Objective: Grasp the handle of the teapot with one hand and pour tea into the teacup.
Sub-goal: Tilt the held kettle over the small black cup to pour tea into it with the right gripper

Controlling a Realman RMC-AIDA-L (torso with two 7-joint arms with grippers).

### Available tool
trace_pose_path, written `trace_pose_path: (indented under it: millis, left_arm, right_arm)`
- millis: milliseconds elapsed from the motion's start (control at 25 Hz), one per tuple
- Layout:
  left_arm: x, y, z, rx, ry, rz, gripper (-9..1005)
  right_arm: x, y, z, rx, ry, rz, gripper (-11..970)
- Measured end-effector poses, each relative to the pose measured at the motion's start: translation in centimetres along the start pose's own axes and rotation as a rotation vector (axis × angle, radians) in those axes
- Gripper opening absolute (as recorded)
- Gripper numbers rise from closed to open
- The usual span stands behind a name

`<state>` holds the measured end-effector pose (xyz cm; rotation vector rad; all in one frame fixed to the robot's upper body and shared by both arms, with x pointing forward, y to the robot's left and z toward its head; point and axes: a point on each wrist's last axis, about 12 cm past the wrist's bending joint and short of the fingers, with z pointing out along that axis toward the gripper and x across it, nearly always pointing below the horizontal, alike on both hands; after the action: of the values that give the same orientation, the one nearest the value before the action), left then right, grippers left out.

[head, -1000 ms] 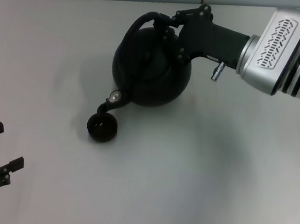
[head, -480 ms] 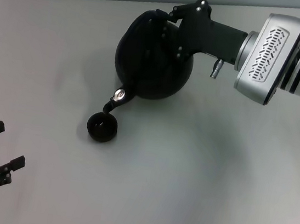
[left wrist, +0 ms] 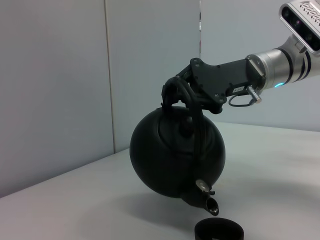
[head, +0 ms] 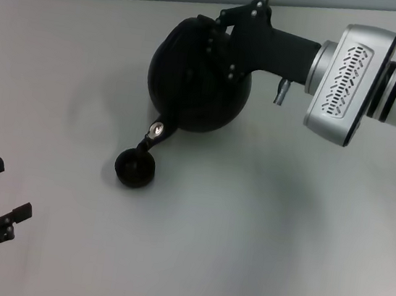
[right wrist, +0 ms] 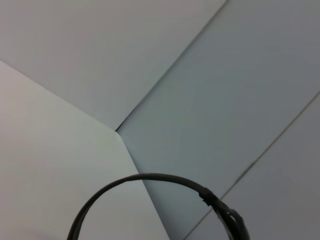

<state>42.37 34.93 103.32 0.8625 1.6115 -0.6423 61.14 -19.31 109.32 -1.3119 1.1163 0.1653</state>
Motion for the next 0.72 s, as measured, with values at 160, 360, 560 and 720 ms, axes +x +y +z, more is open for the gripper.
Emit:
trace_pose_path:
  millis: [160, 360, 560, 720]
  left_arm:
    - [0.0, 0.0, 0.0, 0.0, 0.0, 0.0, 807]
    - [0.0, 0.0, 0.0, -0.001, 0.0, -0.001, 807]
    - [0.1, -0.1, 0.0, -0.002, -0.001, -0.003, 807]
    - [0.1, -0.1, -0.2, -0.005, 0.001, -0.002, 807]
  right_arm:
    - [-0.2, -0.1, 0.1, -0.004, -0.006, -0.028, 66]
    - [-0.2, -0.1, 0.1, -0.005, -0.012, -0.001, 66]
    - [0.3, -0.9, 0.1, 0.013, 0.035, 0.222, 66]
    - [1.0, -1.5, -0.8, 0.062, 0.069, 0.438, 66]
